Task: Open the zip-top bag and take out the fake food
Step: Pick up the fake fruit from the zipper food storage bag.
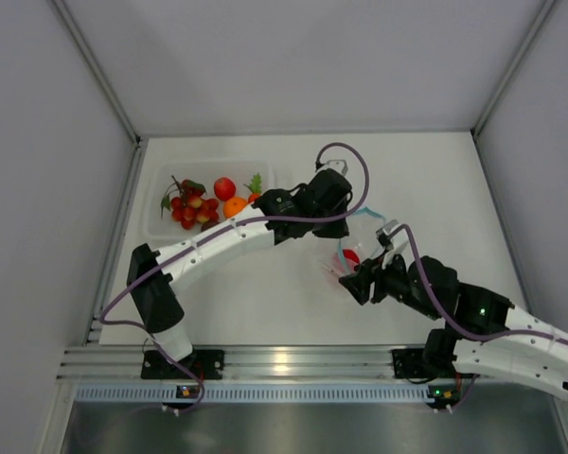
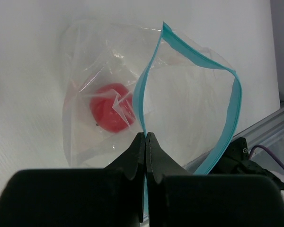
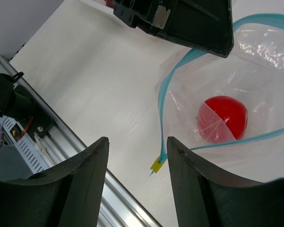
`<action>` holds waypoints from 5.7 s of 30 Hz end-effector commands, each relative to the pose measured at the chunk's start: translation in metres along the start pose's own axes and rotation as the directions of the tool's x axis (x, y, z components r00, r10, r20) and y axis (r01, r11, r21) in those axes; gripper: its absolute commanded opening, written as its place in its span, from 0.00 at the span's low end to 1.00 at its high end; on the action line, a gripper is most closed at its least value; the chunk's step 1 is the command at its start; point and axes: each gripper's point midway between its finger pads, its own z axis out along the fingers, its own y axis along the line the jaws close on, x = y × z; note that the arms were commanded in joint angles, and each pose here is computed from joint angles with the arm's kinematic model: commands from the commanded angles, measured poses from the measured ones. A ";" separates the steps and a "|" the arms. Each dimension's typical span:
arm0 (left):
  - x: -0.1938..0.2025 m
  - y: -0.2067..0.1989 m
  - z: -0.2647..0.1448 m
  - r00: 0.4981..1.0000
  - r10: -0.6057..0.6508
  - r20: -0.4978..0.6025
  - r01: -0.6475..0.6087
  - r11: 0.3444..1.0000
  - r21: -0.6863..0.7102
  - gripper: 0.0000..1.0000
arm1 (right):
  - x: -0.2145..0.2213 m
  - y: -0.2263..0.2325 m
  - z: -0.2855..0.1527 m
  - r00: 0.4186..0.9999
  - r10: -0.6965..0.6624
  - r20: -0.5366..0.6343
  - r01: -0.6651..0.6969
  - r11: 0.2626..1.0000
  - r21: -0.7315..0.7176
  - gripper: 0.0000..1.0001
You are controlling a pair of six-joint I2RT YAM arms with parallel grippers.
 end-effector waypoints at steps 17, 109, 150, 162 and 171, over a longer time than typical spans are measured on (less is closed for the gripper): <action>-0.008 -0.028 -0.014 0.997 -0.051 0.055 0.041 0.987 0.158 0.00 | -0.036 -0.061 0.021 0.973 0.194 0.126 -0.230 0.872 0.432 0.29; 0.037 0.017 -0.048 0.800 -0.539 0.262 0.420 0.816 0.398 0.00 | 0.056 -0.091 0.093 0.946 0.322 0.026 -0.266 0.732 0.627 0.25; 0.029 -0.038 -0.044 0.955 -0.291 0.049 0.228 0.833 0.503 0.00 | 0.082 -0.043 0.093 0.959 0.229 -0.168 -0.175 0.943 0.284 0.48; 0.033 -0.026 -0.036 0.957 -0.288 0.033 0.237 0.842 0.484 0.00 | 0.092 0.018 0.107 0.952 0.181 -0.249 -0.192 0.981 -0.022 0.48; 0.035 -0.014 -0.035 0.954 -0.296 0.038 0.245 0.849 0.469 0.00 | 0.087 0.049 0.113 0.952 0.192 -0.240 -0.230 0.962 -0.145 0.50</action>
